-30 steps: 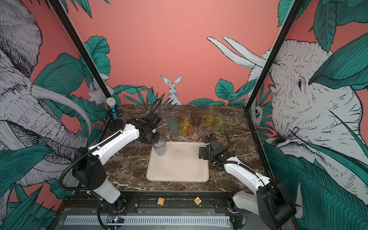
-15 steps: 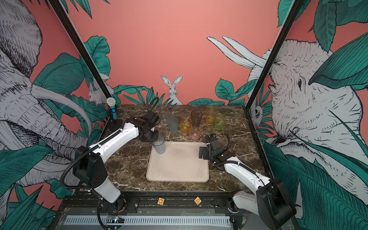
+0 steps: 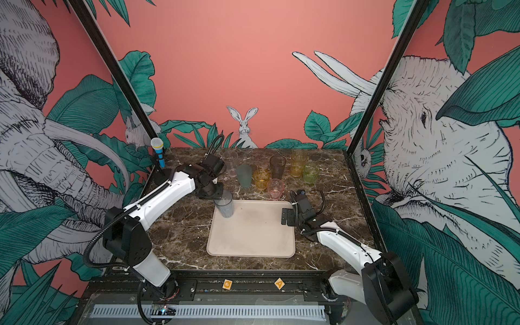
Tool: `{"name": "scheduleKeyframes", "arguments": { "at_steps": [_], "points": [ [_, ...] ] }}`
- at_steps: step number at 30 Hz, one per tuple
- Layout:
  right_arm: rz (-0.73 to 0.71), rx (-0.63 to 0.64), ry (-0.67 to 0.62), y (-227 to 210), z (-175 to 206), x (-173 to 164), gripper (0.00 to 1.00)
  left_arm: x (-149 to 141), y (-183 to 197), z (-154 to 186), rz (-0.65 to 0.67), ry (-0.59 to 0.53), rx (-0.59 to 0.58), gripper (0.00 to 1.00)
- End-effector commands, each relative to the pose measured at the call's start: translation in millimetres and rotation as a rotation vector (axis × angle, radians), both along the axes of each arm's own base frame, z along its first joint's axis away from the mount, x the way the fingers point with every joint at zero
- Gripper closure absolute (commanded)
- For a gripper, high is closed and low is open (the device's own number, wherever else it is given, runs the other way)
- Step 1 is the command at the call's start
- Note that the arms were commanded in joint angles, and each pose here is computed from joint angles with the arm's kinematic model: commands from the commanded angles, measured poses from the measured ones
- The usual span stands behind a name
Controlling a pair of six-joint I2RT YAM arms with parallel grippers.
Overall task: Place the glasses into the tray
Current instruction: Place the glass on the tray, then pick up the glass from the top-left of the table.
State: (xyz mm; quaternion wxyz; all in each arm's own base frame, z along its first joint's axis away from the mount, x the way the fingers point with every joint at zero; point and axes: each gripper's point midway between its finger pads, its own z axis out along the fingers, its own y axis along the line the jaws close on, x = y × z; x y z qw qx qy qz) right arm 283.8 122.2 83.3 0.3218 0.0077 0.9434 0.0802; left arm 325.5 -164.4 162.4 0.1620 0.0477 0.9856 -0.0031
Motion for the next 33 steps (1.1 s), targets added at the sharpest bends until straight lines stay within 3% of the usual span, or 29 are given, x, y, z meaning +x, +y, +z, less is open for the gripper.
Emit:
{"name": "scheduleKeyframes", "arguments": {
  "at_steps": [1,12,19,28,33],
  "points": [
    [-0.015,0.016,-0.024,-0.8,3.0,2.6,0.01,-6.4,11.5,23.1,0.019,-0.020,0.012,0.47],
    [-0.016,0.019,-0.027,-1.2,3.2,2.7,0.01,3.0,22.3,67.3,0.033,-0.086,-0.036,0.39],
    [-0.014,0.020,-0.026,-0.5,3.0,3.0,0.01,18.1,37.3,97.0,0.061,-0.160,-0.038,0.26],
    [-0.014,0.022,-0.025,-0.2,3.3,3.3,0.01,51.9,40.4,109.8,0.074,-0.218,-0.019,0.10],
    [-0.017,0.021,-0.023,-1.3,2.7,2.4,0.01,68.6,42.2,102.9,0.089,-0.210,-0.003,0.06]
  ]
}}
